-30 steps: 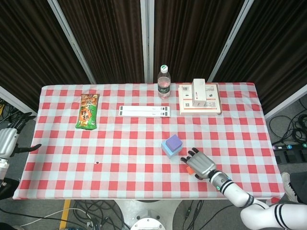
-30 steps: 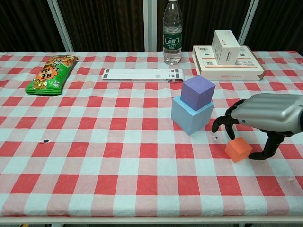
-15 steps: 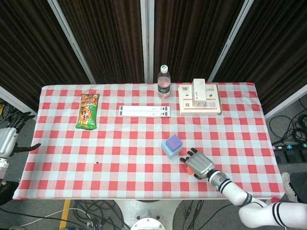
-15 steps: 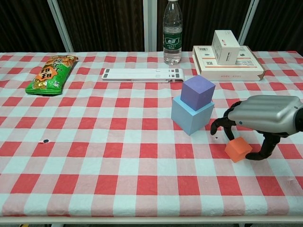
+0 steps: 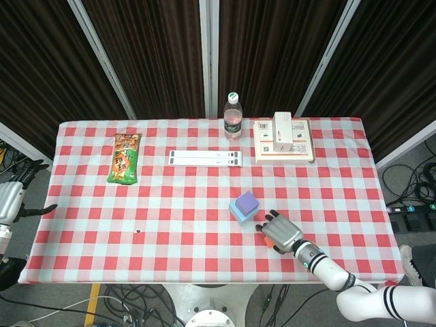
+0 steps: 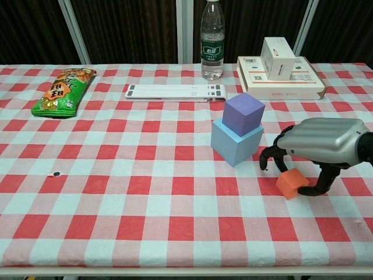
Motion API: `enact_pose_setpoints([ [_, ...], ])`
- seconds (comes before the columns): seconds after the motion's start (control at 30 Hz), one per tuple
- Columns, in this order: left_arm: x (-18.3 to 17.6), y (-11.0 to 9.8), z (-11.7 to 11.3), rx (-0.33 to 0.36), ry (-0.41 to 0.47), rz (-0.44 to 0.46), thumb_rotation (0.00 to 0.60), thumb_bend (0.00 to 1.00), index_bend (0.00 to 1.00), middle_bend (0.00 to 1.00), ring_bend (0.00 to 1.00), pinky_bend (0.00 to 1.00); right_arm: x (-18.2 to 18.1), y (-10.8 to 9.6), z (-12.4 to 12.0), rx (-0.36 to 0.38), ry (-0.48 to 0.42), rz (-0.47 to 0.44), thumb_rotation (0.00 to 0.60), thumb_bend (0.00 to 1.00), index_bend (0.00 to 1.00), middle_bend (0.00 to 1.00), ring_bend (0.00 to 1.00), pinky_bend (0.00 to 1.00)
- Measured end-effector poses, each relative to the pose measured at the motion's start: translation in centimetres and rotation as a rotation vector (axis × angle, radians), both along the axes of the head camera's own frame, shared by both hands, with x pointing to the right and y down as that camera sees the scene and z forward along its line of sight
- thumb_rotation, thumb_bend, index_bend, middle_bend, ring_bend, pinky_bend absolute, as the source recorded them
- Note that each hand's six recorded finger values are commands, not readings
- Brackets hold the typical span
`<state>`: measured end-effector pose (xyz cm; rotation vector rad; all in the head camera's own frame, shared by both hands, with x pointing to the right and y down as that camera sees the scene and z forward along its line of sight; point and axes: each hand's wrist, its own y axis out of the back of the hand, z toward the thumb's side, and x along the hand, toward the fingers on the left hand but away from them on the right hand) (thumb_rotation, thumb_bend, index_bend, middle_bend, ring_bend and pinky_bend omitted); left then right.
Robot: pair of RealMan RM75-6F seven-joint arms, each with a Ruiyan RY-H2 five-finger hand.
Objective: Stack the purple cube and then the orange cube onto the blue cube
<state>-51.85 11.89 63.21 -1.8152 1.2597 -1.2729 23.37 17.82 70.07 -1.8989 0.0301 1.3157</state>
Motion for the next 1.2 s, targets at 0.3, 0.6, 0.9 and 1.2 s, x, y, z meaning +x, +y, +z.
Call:
enact_pose_setpoints([
  [0.3, 0.0, 0.0, -0.1, 0.003, 0.003, -0.001, 0.600, 0.03, 0.24, 0.22, 0.16, 0.29, 0.1, -0.1, -0.6, 0.010, -0.016, 0.008, 0.600, 0.23, 0.28, 0.43, 0.18, 0.14],
  [0.6, 0.3, -0.1, -0.4, 0.007, 0.006, 0.006, 0.600, 0.03, 0.24, 0.22, 0.16, 0.29, 0.1, -0.9, -4.3, 0.053, -0.065, 0.009, 0.600, 0.23, 0.28, 0.43, 0.18, 0.14],
  [0.9, 1.3, -0.2, -0.4, 0.005, 0.014, 0.023, 0.600, 0.03, 0.24, 0.22, 0.16, 0.29, 0.1, -4.6, -10.6, 0.171, -0.127, 0.010, 0.600, 0.23, 0.28, 0.43, 0.18, 0.14],
  [1.2, 1.8, -0.6, -0.2, -0.001, 0.006, 0.026, 0.600, 0.03, 0.24, 0.22, 0.16, 0.29, -1.0, -8.8, -10.3, 0.160, -0.190, 0.025, 0.600, 0.23, 0.28, 0.43, 0.18, 0.14],
])
